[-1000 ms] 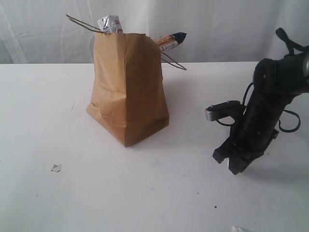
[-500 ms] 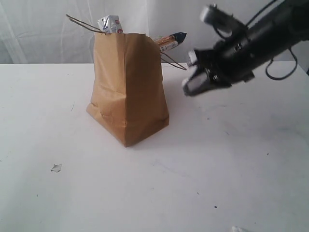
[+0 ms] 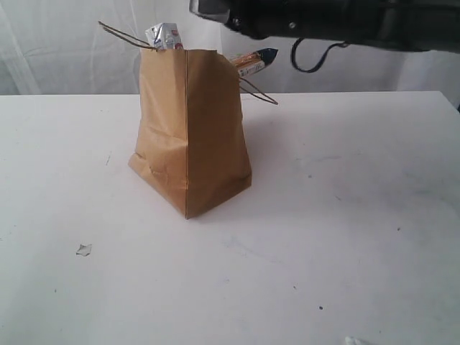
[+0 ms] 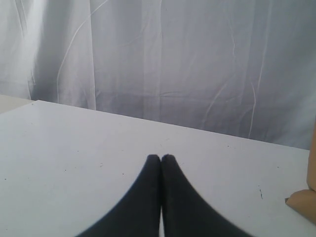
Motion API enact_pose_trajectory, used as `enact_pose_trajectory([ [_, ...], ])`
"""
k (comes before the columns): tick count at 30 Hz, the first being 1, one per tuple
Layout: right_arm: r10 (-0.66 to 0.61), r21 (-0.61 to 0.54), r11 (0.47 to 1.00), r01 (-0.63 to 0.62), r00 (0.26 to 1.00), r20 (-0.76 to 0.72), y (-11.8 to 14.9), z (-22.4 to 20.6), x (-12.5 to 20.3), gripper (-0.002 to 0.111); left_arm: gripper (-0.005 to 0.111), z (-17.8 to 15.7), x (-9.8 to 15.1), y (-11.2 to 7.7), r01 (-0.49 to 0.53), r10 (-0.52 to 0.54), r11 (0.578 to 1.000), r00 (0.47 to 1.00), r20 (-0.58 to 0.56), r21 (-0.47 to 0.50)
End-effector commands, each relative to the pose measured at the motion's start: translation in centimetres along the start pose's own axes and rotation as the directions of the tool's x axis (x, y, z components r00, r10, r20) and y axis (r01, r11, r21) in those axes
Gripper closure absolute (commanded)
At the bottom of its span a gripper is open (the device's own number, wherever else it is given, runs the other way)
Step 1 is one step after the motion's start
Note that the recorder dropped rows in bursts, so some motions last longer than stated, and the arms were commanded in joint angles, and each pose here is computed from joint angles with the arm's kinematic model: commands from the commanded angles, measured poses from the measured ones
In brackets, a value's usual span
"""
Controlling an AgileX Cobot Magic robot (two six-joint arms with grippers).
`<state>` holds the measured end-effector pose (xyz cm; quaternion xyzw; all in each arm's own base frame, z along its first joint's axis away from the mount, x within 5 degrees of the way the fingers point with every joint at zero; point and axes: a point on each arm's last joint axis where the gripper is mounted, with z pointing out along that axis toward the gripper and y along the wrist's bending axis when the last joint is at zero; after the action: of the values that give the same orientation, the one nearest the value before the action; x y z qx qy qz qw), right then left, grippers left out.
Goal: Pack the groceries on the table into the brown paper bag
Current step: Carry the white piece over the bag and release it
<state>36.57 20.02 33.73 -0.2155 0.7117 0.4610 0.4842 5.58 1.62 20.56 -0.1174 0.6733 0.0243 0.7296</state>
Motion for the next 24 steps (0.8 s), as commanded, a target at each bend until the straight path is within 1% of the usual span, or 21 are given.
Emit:
enact_pose_trajectory([
  [1,-0.111,0.059,0.992,0.112,0.994,-0.005,-0.6,2.4,0.7,0.108,0.107,0.0,0.1,0.0,-0.019,0.019,1.0,1.0,0.003,0.008],
  [5,-0.118,0.143,0.983,0.116,0.993,0.002,-1.6,3.4,0.5,0.108,0.107,0.0,0.1,0.0,-0.019,0.019,1.0,1.0,0.003,0.008],
  [11,-0.112,0.152,0.982,0.111,0.994,-0.003,-2.8,4.7,0.9,0.107,0.107,0.0,0.1,0.0,-0.019,0.019,1.0,1.0,0.003,0.008],
  [13,-0.109,0.154,0.982,0.108,0.994,-0.003,-3.0,4.8,1.0,0.101,0.107,0.0,0.1,0.0,-0.019,0.019,1.0,1.0,0.003,0.008],
  [19,-0.108,0.148,0.983,0.107,0.994,-0.005,-3.0,4.9,1.0,0.079,0.107,0.0,0.1,0.0,-0.019,0.019,1.0,1.0,0.003,0.008],
  [22,-0.108,0.148,0.983,0.107,0.994,-0.005,-3.0,4.9,1.0,0.074,0.107,0.0,0.1,0.0,-0.019,0.019,1.0,1.0,0.003,0.008],
  [24,-0.108,0.146,0.983,0.107,0.994,-0.005,-3.0,4.9,1.0,0.074,0.107,0.0,0.1,0.0,-0.019,0.019,1.0,1.0,0.003,0.008],
])
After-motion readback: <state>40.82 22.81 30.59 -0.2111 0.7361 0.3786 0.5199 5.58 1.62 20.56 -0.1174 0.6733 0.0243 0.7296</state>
